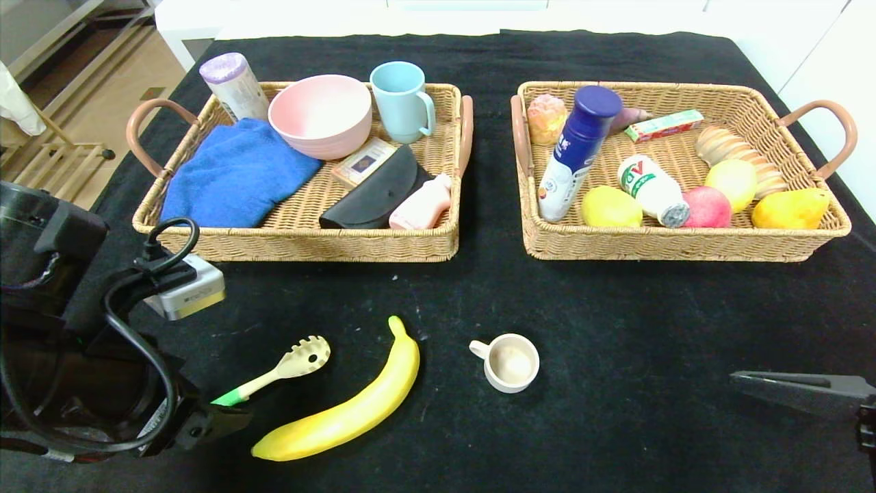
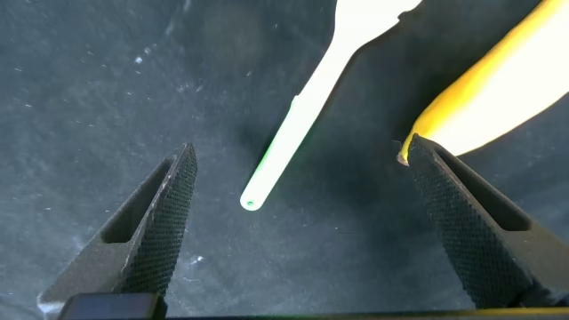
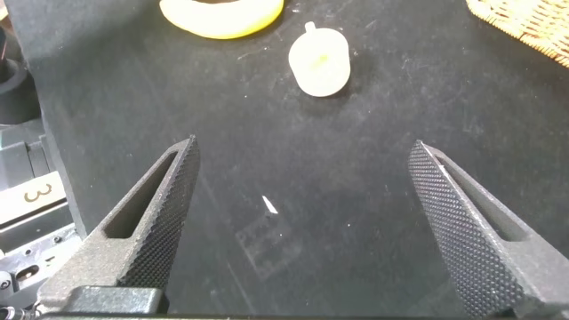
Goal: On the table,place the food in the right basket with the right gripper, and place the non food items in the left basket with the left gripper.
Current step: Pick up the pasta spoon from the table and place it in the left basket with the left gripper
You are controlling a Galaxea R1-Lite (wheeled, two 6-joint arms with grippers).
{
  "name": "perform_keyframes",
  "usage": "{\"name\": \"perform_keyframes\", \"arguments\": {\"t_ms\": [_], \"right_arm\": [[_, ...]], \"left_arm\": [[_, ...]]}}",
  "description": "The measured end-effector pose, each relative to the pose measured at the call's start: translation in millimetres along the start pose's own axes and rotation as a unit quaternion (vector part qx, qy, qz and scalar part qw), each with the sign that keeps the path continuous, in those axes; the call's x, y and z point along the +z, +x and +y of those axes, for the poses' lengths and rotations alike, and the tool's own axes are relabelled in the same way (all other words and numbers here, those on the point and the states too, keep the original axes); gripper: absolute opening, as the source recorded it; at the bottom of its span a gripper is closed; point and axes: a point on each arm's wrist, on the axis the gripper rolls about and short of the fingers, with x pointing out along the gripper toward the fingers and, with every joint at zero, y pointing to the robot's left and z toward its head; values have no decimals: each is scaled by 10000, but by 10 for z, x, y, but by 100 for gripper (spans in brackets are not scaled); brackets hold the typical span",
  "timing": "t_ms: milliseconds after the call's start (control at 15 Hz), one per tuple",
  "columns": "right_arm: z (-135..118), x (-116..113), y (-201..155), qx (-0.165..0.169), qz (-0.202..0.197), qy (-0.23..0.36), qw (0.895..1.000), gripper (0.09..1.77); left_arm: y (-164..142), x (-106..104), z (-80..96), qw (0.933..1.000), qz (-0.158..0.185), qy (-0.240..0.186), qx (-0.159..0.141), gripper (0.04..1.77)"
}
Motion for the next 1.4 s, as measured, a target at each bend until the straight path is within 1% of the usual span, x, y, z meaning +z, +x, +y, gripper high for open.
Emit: {"name": "perform_keyframes", "arguments": {"t_ms": [133, 333, 667, 1000, 1267, 1333, 1400], "right_arm": [[-1, -3, 5, 2, 12, 4, 10000, 171], [-2, -5, 7, 1, 21, 7, 10000, 171], [-3, -5, 9, -1, 23, 8, 10000, 171], [-6, -13, 21, 3, 52, 12, 10000, 171], [-6, -18, 25, 5, 61, 14, 10000, 171], [-6, -18, 25, 4, 61, 12, 10000, 171], [-6, -18, 25, 5, 61, 15, 10000, 171]], "left_arm": [[62, 6, 3, 9999, 118, -6, 76, 172], [180, 61, 21, 9995, -73, -20, 290, 172], [302, 42, -18, 9998, 62, 35, 199, 172], [369, 76, -13, 9998, 22, 16, 213, 172], [408, 81, -15, 9998, 73, 20, 193, 172], [412, 82, -15, 9998, 81, 18, 193, 161], [417, 82, -16, 9998, 86, 23, 185, 141]]}}
